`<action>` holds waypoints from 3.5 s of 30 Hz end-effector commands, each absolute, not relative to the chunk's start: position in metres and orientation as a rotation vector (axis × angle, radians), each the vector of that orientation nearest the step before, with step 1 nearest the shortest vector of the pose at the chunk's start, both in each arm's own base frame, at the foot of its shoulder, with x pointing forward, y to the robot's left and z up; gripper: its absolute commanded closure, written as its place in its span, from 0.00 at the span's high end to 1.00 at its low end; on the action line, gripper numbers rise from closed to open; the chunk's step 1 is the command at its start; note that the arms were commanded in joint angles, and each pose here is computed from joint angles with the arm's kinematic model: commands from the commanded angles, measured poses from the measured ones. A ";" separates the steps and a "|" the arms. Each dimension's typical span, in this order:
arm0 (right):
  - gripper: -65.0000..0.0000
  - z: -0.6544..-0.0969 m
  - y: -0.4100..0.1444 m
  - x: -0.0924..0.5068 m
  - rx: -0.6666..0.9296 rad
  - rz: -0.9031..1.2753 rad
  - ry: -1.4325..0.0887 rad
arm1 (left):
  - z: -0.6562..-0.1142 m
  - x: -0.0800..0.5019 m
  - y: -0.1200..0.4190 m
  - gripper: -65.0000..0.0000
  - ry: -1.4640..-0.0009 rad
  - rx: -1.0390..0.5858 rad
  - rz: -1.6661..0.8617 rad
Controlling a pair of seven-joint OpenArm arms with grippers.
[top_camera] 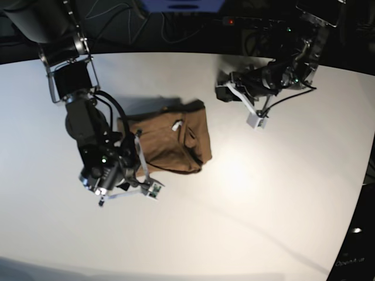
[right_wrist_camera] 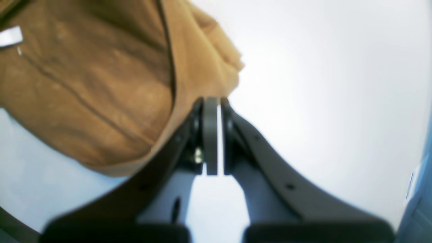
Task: Fold the T-shirt properly
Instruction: 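Move the right gripper away and push the bundle with the left gripper, then square the folded bundle's sides with both grippers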
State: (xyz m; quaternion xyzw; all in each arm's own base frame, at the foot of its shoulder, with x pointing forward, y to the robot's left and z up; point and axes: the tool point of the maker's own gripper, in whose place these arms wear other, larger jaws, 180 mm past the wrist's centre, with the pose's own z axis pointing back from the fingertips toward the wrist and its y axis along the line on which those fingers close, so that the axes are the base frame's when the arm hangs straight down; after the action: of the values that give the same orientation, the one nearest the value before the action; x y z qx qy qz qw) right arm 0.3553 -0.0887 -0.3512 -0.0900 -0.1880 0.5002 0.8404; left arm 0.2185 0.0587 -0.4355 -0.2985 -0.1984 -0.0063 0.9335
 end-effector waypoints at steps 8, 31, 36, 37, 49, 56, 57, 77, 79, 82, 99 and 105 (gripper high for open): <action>0.00 -0.331 -0.100 0.373 -0.258 1.076 -0.436 | -0.416 0.227 0.031 0.04 -0.449 -0.681 -0.024; 0.00 -0.364 -0.091 0.404 -0.265 1.358 -0.416 | -0.436 0.216 -0.024 0.04 -0.408 -0.735 -0.010; 0.00 -0.362 -0.096 0.409 -0.284 1.364 -0.407 | -0.435 0.221 -0.026 0.04 -0.412 -0.738 -0.009; 0.00 -0.362 -0.096 0.409 -0.284 1.364 -0.407 | -0.433 0.223 -0.028 0.04 -0.418 -0.743 -0.011; 0.00 -0.341 -0.109 0.427 -0.337 1.351 -0.436 | -0.418 0.232 -0.052 0.04 -0.437 -0.789 -0.058; 0.00 -0.343 -0.104 0.427 -0.303 1.358 -0.471 | -0.413 0.237 -0.062 0.04 -0.448 -0.805 -0.056; 0.00 -0.344 -0.104 0.426 -0.296 1.359 -0.474 | -0.412 0.239 -0.062 0.04 -0.451 -0.804 -0.056; 0.00 -0.384 -0.136 0.419 -0.209 1.254 -0.402 | -0.433 0.268 -0.048 0.04 -0.432 -0.739 -0.050; 0.00 -0.378 -0.144 0.423 -0.211 1.217 -0.418 | -0.428 0.277 -0.047 0.04 -0.451 -0.737 -0.057; 0.00 -0.369 -0.157 0.431 -0.217 1.161 -0.443 | -0.430 0.288 -0.043 0.04 -0.453 -0.720 -0.057; 0.00 -0.367 -0.212 0.393 -0.211 0.999 -0.501 | -0.421 0.395 0.005 0.04 -0.666 -0.464 -0.112; 0.00 -0.377 -0.194 0.387 -0.167 1.006 -0.502 | -0.391 0.439 0.015 0.04 -0.771 -0.434 -0.109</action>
State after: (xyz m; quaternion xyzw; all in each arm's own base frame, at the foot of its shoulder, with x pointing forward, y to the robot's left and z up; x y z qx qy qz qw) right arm 0.3743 -0.1924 -0.3922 -0.0713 -0.2163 0.4794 0.8475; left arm 0.4216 0.0228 -0.4153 -0.1961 -0.3404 -0.0497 0.9182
